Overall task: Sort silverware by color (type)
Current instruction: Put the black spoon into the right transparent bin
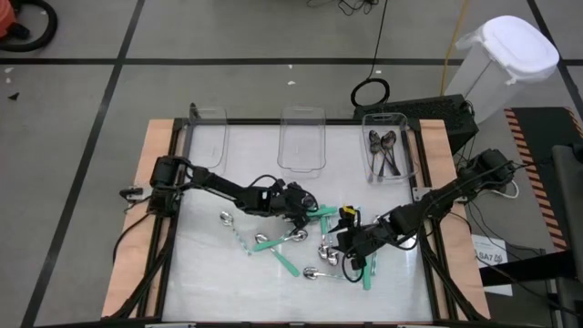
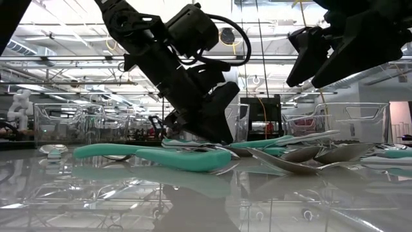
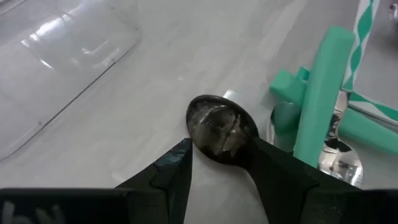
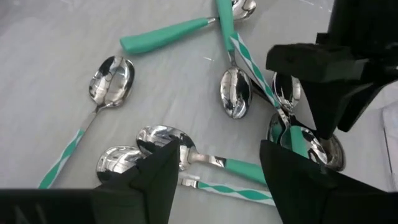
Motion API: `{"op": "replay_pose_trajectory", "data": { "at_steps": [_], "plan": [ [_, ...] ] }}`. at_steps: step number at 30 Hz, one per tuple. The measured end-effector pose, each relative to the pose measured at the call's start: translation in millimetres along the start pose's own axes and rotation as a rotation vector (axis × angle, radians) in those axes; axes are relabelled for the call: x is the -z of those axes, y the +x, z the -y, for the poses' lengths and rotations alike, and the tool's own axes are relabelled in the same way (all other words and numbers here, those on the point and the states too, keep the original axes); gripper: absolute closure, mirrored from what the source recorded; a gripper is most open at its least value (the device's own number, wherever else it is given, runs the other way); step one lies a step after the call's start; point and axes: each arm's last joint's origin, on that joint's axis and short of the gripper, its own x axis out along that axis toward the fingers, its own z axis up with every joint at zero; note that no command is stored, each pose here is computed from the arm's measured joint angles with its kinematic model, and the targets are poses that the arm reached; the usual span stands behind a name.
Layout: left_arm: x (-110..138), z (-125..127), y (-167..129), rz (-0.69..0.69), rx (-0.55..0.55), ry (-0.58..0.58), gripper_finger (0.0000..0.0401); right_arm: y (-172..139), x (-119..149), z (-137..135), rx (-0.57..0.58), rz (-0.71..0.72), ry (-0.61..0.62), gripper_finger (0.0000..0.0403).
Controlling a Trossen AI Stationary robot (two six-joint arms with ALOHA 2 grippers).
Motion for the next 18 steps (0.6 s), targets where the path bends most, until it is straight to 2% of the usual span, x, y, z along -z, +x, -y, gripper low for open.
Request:
{"op": "replay_pose_trajectory", "data": {
  "at_steps": [18],
  "plan": [
    [2.5, -12.3, -2.1, -0.070, -0.099, 0.009, 0.0240, 0.0, 0.0, 0.0, 0.001, 0.001, 0.002, 0.0187]
  ]
}}
